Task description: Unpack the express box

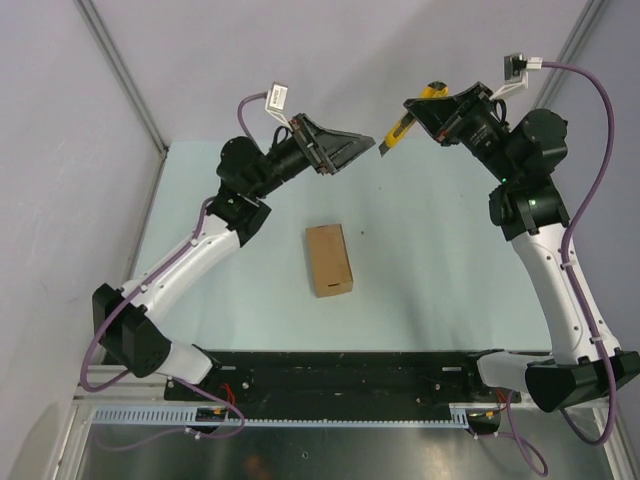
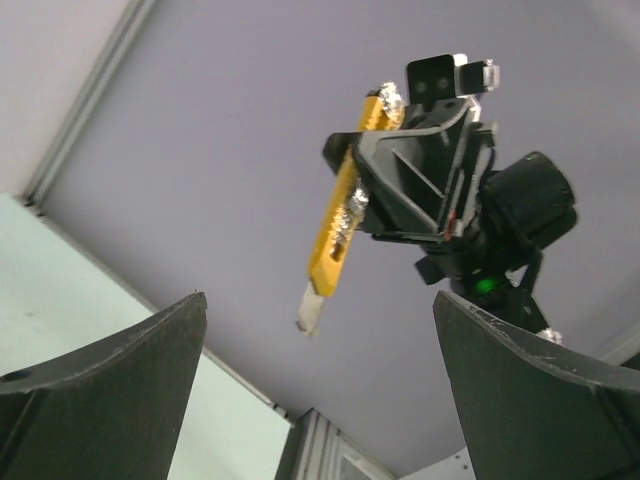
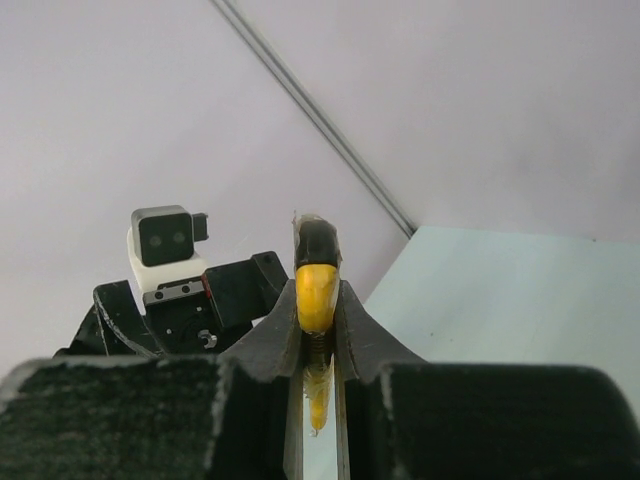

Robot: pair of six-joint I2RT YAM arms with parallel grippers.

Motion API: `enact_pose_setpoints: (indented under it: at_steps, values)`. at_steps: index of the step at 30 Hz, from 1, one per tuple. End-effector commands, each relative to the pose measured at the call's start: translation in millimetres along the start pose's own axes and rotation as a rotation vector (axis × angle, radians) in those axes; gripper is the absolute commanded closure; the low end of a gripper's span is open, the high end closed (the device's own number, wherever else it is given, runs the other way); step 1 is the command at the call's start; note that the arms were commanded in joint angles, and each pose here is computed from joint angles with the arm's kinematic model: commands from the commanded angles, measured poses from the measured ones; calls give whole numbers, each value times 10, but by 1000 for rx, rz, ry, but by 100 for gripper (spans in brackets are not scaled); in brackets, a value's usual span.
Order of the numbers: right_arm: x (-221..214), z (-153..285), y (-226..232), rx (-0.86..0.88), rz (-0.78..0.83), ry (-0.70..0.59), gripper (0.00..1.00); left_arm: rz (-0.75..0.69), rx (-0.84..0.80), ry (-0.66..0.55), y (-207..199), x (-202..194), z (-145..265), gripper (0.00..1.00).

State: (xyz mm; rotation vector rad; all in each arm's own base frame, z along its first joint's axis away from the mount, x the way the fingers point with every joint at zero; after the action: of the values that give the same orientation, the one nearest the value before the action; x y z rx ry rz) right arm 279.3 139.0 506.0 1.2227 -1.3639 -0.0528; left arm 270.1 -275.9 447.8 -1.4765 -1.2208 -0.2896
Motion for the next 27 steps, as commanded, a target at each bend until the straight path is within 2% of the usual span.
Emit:
enact_pose_setpoints:
  at_steps: [1,6,12,19,22,27]
  values:
    - [105,103,248,109,15,-42,99,-6,-169,-40,-334,80,-41,0]
    - [111,99,308,156,-4,-40,99,26,-234,-62,-417,46,-93,1]
    - [138,74,340,190,-19,-52,99,88,-254,-45,-400,-6,-203,19]
    - [71,29,282,217,-42,-32,98,79,-319,27,-409,-42,-284,53]
    - [40,13,233,212,-53,-28,98,63,-321,23,-412,-21,-268,61]
    - [18,-6,216,217,-52,-21,98,51,-307,12,-348,29,-262,66]
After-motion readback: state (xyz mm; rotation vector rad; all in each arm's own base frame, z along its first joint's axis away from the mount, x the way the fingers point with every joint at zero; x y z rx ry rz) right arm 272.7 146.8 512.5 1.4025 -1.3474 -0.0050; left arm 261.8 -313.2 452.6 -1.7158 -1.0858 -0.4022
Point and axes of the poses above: each gripper's point midway between its finger pads, its own z axis back along the fingers, its own y axis along the line the jaws close on, x = y × z, the point moved 8 cm from there along z, back along the fingers, and after that the axes turned 5 degrees about -z, right-handed, at the moved point
